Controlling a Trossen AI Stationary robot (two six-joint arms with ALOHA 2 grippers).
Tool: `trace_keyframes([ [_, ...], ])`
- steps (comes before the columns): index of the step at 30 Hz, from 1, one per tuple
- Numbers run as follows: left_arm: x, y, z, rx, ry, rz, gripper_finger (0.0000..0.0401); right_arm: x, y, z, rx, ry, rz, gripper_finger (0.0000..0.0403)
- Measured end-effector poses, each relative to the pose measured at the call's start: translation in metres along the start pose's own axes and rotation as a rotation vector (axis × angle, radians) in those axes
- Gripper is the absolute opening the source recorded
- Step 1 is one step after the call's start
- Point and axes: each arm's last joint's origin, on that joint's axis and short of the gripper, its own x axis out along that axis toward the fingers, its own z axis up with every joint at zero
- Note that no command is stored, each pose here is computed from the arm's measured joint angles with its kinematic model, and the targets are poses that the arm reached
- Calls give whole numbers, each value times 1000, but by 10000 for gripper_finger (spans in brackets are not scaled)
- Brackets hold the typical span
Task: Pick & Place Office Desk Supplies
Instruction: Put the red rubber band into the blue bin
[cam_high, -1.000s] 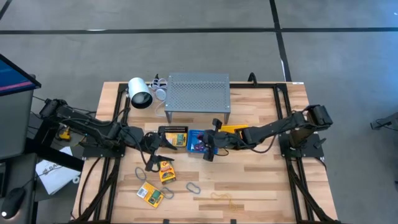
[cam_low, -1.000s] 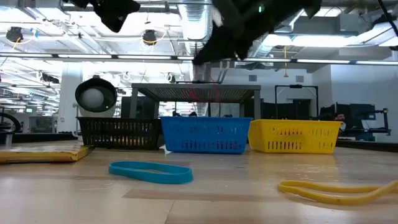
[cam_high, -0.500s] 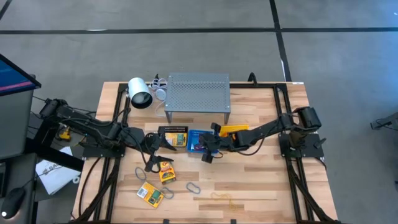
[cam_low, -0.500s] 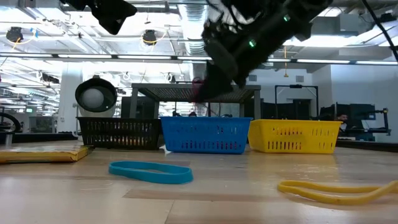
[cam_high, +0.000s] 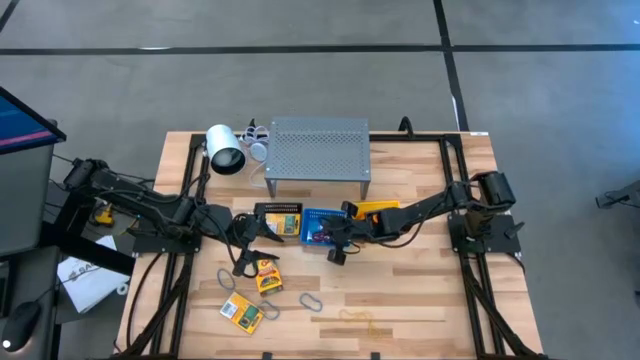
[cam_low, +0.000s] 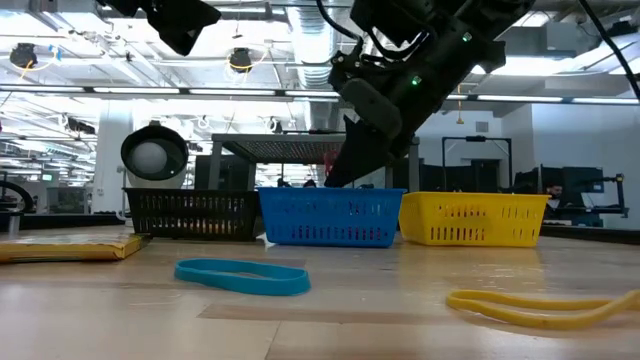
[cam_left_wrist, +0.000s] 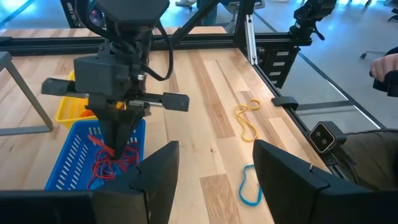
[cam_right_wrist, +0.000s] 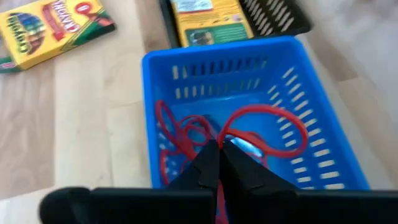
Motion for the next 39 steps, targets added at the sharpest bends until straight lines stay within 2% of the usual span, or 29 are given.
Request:
trace_keyframes([
  [6, 0, 0, 0, 0, 0, 0, 199, 1, -5, -1, 20, 27, 4, 20],
  [11, 0, 0, 0, 0, 0, 0, 199, 3, -13, -3, 58, 68, -20, 49],
  [16, 0, 0, 0, 0, 0, 0, 196, 5, -17, -2, 62, 80, 5, 96],
  [24, 0, 0, 0, 0, 0, 0, 196, 5, -19, -1, 71, 90, 44, 194],
  [28, 0, 0, 0, 3, 0, 0, 196, 0, -17, 12, 50, 99, 42, 225],
  [35, 0, 0, -1, 3, 9, 1, 196, -12, -13, 36, -2, 132, 43, 233],
  [39, 0, 0, -2, 3, 19, 1, 195, -17, -11, 38, -14, 211, 138, 229],
])
